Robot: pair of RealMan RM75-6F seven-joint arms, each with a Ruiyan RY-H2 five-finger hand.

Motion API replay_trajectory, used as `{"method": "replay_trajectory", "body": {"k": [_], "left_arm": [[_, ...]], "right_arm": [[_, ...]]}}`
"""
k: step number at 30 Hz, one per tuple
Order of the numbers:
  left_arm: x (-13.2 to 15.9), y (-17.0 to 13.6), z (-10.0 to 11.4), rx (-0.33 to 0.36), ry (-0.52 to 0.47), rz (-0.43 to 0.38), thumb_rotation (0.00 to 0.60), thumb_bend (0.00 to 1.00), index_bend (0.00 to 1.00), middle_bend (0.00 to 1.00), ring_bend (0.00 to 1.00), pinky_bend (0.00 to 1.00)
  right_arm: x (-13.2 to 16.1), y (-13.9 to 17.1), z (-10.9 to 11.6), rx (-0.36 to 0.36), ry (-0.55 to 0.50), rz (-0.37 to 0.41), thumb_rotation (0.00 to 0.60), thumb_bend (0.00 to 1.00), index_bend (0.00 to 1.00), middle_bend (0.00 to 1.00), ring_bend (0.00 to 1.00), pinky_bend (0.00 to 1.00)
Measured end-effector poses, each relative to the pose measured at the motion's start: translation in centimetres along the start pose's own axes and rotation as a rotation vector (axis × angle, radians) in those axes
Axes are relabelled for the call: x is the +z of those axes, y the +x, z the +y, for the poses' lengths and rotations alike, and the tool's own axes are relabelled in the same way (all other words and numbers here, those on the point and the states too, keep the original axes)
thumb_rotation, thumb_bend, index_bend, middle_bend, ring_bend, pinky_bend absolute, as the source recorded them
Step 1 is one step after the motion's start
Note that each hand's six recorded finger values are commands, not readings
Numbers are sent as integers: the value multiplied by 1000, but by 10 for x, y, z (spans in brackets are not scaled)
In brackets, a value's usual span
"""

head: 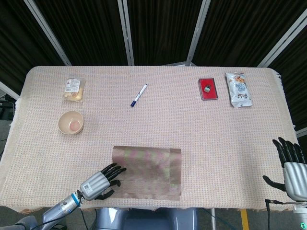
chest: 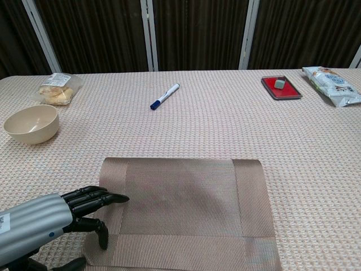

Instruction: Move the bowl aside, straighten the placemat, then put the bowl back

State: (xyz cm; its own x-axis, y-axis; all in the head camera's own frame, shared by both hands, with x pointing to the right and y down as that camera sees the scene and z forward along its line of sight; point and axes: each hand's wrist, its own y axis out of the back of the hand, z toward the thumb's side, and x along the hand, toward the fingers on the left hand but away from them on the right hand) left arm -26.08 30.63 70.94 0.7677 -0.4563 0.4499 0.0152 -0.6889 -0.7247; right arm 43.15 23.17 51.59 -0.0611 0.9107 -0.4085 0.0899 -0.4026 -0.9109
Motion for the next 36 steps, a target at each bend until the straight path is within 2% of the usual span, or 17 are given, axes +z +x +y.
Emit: {"method": "replay_trajectory", "body": {"k": [11,20,27,36], "left_arm": [[-1,0,-2,1,-8,6,600,424,490,0,0,0],[-3,0,-1,8,-8,12,600,424,513,0,0,0],[-5,-1,-1,13,-14,18,600,422,614,0,0,0],[-6,2,5,30,-45,30,600,423,680,0,0,0]], "right_arm": [[0,0,0,-1,-3,-1,600,0,3,0,0,0],[0,0,0,-2,-3,1,600,0,7,0,0,0],[0,0,0,-2,-6,3,600,0,18,0,0,0],[0,0,1,-2,-7,4,600,0,20,0,0,0]]}}
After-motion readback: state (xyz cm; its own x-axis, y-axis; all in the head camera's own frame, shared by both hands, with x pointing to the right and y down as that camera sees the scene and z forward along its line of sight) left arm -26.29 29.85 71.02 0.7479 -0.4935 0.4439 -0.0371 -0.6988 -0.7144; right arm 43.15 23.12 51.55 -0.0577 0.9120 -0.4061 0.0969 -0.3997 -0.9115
